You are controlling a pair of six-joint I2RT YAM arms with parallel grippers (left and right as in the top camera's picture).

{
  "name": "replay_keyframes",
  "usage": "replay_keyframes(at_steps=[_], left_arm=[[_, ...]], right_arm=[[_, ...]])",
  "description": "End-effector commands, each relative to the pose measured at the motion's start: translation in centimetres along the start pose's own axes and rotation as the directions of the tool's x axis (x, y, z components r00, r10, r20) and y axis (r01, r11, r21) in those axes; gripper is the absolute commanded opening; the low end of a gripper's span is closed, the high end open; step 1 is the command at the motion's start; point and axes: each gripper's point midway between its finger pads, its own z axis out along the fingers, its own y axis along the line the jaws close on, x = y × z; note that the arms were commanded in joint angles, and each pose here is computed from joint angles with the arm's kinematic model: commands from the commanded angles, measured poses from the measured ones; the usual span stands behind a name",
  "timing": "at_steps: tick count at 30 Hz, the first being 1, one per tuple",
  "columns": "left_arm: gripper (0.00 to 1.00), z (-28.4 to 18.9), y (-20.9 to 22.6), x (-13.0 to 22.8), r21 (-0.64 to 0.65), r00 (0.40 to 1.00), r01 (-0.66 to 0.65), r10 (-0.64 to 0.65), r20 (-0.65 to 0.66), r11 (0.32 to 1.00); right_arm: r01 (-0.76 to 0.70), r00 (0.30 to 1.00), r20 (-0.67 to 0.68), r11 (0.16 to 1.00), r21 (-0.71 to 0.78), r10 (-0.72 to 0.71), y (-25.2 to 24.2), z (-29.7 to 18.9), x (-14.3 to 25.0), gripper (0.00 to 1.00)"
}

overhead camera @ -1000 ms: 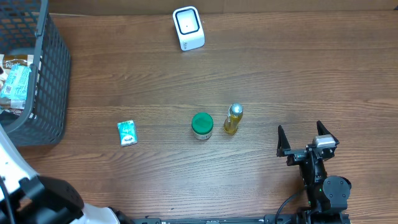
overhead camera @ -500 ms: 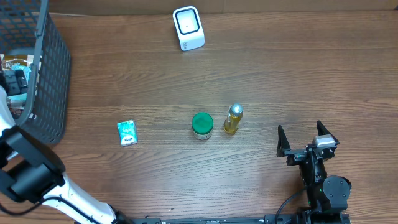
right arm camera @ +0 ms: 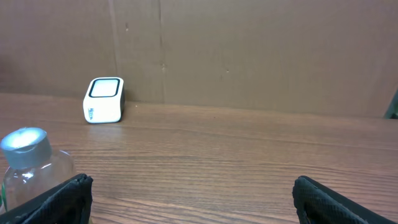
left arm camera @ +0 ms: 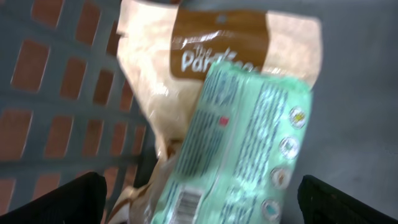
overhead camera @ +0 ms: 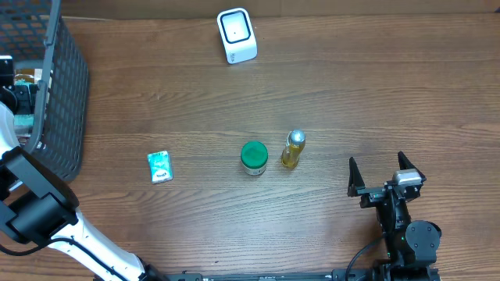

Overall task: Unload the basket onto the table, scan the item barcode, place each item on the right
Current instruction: 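Lower the left gripper into the basket onto a green wipes packet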

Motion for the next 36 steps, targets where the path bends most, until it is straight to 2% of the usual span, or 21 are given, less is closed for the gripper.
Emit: replay_keyframes(at_steps=[1,14,26,29,33,36], left_arm=[[1.00,1.0,-1.2,-0.7,0.063,0.999,-0.032,0.030,0.039,0.997],[1.00,4.1,-2.5,1.4,0.107,0.998,-0.059,0.060,-0.004,0.993],[0.99,7.2,-2.5,6.0,0.070,0.985,-0.062,0.072,-0.154,0.996],[0.77,7.1,-2.6,6.3,0.076,0.984,-0.061,0.073,-0.163,0.995],[0.59,7.0,-2.9,6.7,0.089,0.981,-0.061,0.076,-0.180,0.994],[0.41,7.0,-3.0,6.9,0.094,0.979,-0.060,0.077,-0.189,0.994]], right_arm=[[0.001,1.000,0.000,1.000,0.010,-0.001,-0.2,0.0,0.3,1.00],[0.001,1.000,0.000,1.000,0.010,-0.001,-0.2,0.0,0.3,1.00],[0.001,1.000,0.000,1.000,0.010,-0.001,-0.2,0.0,0.3,1.00],[0.001,1.000,0.000,1.000,0.010,-0.001,-0.2,0.0,0.3,1.00],[0.001,1.000,0.000,1.000,0.010,-0.001,-0.2,0.0,0.3,1.00],[0.001,1.000,0.000,1.000,0.010,-0.001,-0.2,0.0,0.3,1.00]])
